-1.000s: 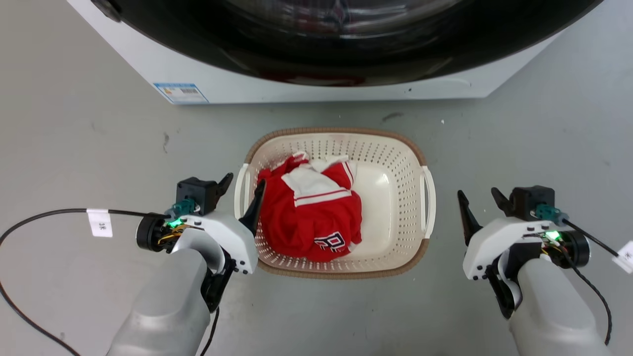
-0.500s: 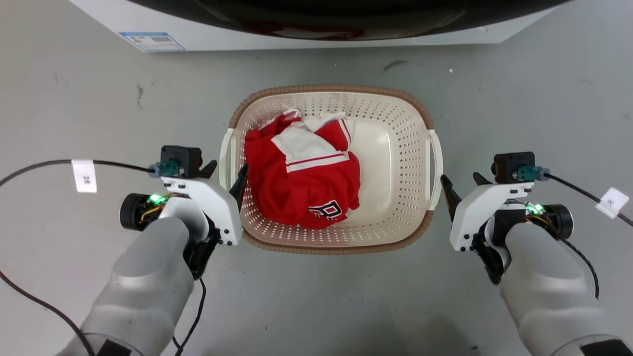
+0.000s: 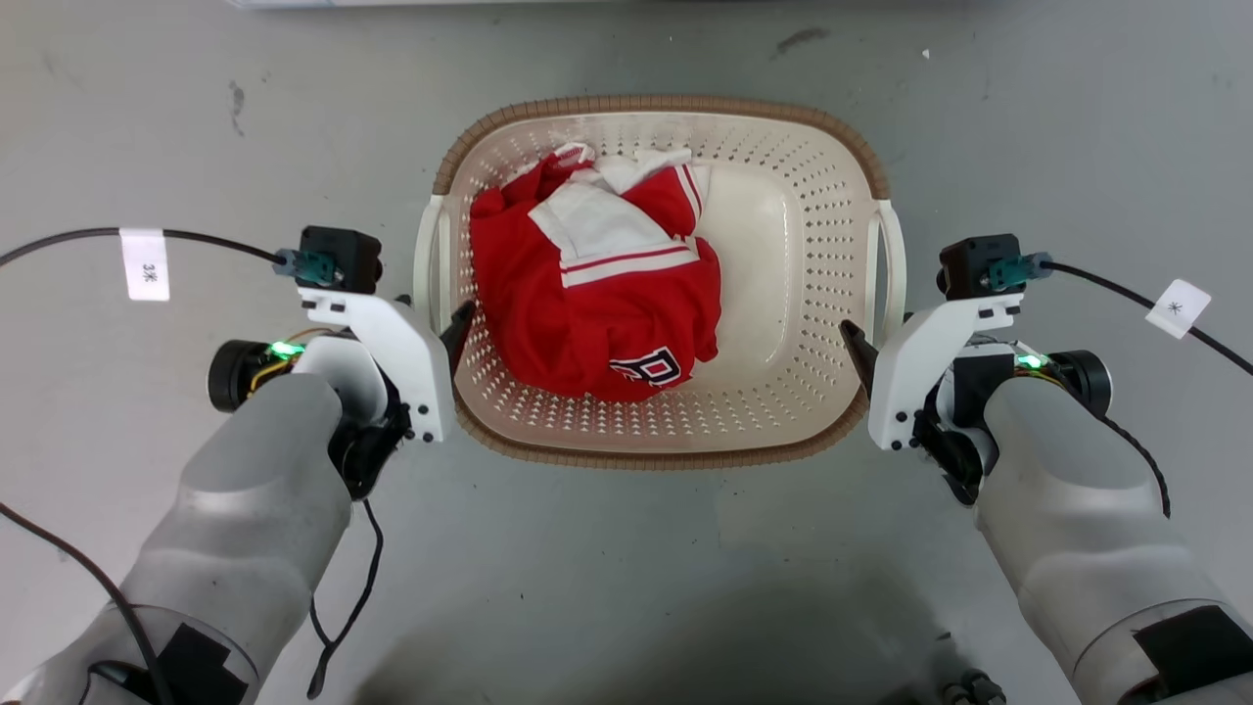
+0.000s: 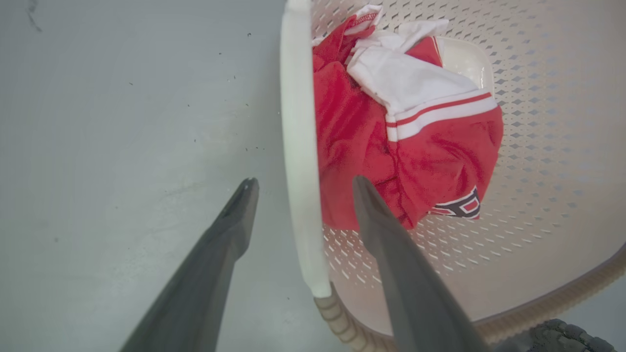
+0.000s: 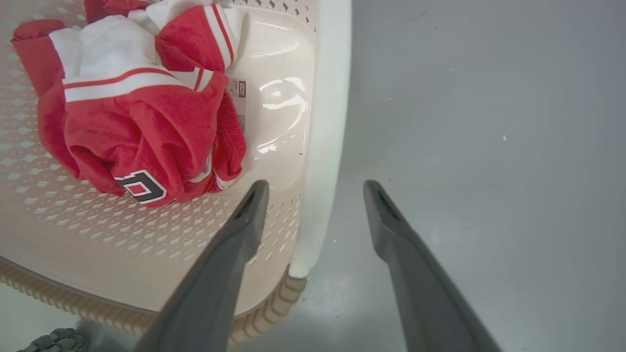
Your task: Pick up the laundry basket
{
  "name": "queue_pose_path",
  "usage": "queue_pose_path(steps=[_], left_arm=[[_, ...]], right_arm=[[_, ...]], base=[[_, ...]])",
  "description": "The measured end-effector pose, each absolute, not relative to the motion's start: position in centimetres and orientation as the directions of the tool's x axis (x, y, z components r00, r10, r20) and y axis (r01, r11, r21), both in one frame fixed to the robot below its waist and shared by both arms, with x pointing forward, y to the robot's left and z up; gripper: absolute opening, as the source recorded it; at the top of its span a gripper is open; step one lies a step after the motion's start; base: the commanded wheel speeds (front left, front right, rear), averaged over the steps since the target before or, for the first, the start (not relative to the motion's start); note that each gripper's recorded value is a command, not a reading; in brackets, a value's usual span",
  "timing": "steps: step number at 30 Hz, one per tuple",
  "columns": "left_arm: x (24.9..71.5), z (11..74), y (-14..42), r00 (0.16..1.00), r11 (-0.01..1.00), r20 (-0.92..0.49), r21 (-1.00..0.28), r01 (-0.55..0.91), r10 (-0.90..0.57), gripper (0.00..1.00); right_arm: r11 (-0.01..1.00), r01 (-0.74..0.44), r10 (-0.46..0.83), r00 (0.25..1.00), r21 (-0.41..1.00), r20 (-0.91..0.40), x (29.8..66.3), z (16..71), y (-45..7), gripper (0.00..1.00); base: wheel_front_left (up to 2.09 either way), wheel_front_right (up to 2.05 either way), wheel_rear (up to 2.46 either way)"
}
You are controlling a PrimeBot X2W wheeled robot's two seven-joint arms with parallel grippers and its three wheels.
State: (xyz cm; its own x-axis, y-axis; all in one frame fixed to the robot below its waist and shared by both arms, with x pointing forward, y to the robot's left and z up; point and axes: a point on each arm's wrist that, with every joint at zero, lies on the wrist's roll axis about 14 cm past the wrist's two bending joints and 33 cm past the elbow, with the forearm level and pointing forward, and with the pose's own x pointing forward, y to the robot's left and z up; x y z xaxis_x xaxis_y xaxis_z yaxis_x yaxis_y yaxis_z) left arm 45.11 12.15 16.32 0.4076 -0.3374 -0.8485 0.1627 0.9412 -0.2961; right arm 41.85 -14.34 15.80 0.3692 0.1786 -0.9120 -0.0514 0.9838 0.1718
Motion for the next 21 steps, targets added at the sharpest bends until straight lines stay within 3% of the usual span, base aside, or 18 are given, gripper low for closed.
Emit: queue_pose_path(steps=[7, 8, 9, 10, 11, 21], left_arm=[[44.7, 14.3, 12.5, 0.352, 0.943, -0.876, -0.285, 0.174, -0.33, 1.0], [44.6, 14.2, 12.4, 0.343, 0.942, -0.878, -0.293, 0.163, -0.333, 0.91], [44.7, 14.1, 12.2, 0.346, 0.941, -0.876, -0.298, 0.159, -0.336, 0.4], [44.8, 14.1, 12.1, 0.348, 0.94, -0.874, -0.299, 0.167, -0.34, 0.0], [44.8, 14.0, 11.9, 0.336, 0.938, -0.877, -0.304, 0.168, -0.344, 0.0], [44.9, 15.2, 11.0, 0.344, 0.932, -0.866, -0.339, 0.127, -0.362, 0.0]], right_arm=[[0.979, -0.032, 0.199, 0.352, 0.201, -0.914, 41.5, 14.5, -13.8, 1.0], [0.979, -0.037, 0.203, 0.345, 0.203, -0.916, 41.4, 14.4, -13.7, 1.0], [0.977, -0.032, 0.209, 0.343, 0.21, -0.916, 41.4, 14.4, -13.6, 0.69], [0.976, -0.028, 0.213, 0.346, 0.216, -0.914, 41.4, 14.4, -13.4, 0.37], [0.975, -0.031, 0.216, 0.344, 0.219, -0.914, 41.3, 14.3, -13.3, 0.0], [0.973, -0.034, 0.224, 0.35, 0.226, -0.91, 41.2, 15.3, -13.1, 0.0]], base=[[0.0, 0.0, 0.0], [0.0, 0.0, 0.0], [0.0, 0.0, 0.0], [0.0, 0.0, 0.0], [0.0, 0.0, 0.0], [0.0, 0.0, 0.0]])
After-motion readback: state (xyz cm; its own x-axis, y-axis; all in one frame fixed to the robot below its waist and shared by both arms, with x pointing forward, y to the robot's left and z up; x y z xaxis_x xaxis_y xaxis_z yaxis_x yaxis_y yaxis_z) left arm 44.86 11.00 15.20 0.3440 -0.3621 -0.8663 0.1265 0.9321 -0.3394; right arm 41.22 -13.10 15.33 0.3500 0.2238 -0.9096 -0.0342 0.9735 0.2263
